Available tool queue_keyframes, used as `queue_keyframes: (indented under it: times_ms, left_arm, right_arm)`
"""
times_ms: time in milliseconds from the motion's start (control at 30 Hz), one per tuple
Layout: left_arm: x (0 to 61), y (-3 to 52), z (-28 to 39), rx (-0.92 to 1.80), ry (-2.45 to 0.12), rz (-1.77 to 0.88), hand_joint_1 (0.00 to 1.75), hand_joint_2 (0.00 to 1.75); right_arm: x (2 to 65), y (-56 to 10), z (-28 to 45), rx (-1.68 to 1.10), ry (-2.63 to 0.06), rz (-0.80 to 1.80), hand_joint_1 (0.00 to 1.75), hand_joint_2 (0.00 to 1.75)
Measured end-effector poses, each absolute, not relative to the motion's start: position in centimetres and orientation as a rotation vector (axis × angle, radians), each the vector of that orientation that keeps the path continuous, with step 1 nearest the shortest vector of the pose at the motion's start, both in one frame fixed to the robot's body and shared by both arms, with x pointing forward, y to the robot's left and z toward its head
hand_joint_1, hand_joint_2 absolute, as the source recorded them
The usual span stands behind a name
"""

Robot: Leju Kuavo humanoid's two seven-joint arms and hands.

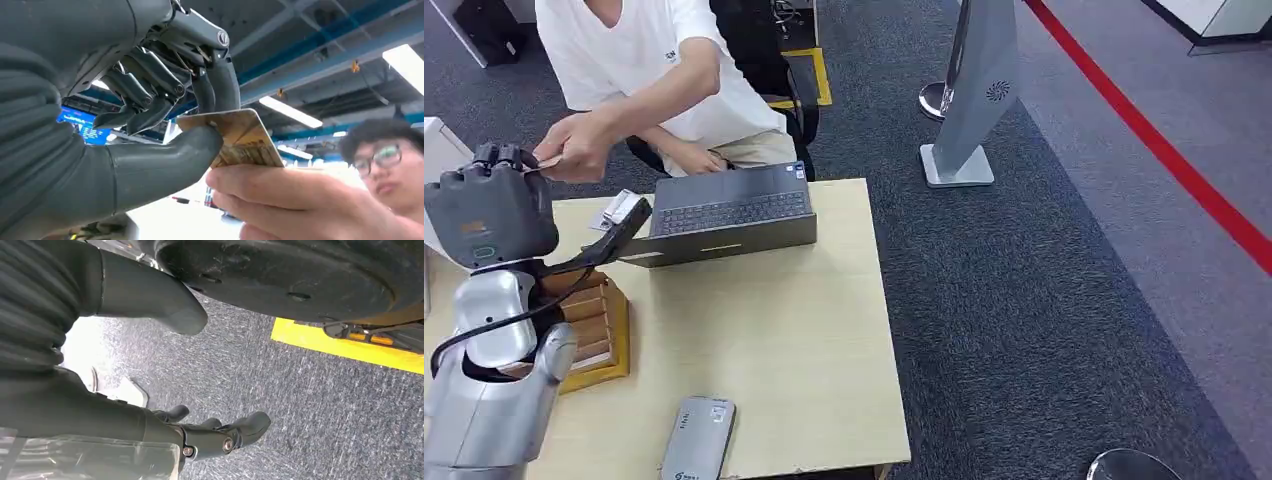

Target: Pass the card to the sensor for recognition and then transmit it.

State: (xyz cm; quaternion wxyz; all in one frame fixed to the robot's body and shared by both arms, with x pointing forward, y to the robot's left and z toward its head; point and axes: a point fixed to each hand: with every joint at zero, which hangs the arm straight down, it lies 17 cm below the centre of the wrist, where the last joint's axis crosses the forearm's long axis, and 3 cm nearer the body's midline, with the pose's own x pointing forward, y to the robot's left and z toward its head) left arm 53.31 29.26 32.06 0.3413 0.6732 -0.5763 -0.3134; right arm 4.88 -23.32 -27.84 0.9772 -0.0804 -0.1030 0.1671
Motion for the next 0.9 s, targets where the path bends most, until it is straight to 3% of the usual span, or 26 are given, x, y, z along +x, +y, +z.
queue_keyframes:
  times_ms: [433,667,900]
  left_arm:
    - [52.5,28.0,29.7,1.642,-1.540,-0.863,0.00,1.75]
    - [44.4,28.4,28.7,1.567,-1.701,-0.778,0.00,1.75]
    - [36.9,36.1,27.7,1.476,-1.763,-0.633,0.00,1.75]
  right_arm:
    - [4.5,-23.4,-27.9,-0.157,-0.194,0.326,0.00,1.75]
    - [3.2,-23.0,-27.9,-0.131,-0.174,0.279,0.00,1.75]
    - [2.6,-23.7,-27.9,-0.136,-0.163,0.220,0.00,1.75]
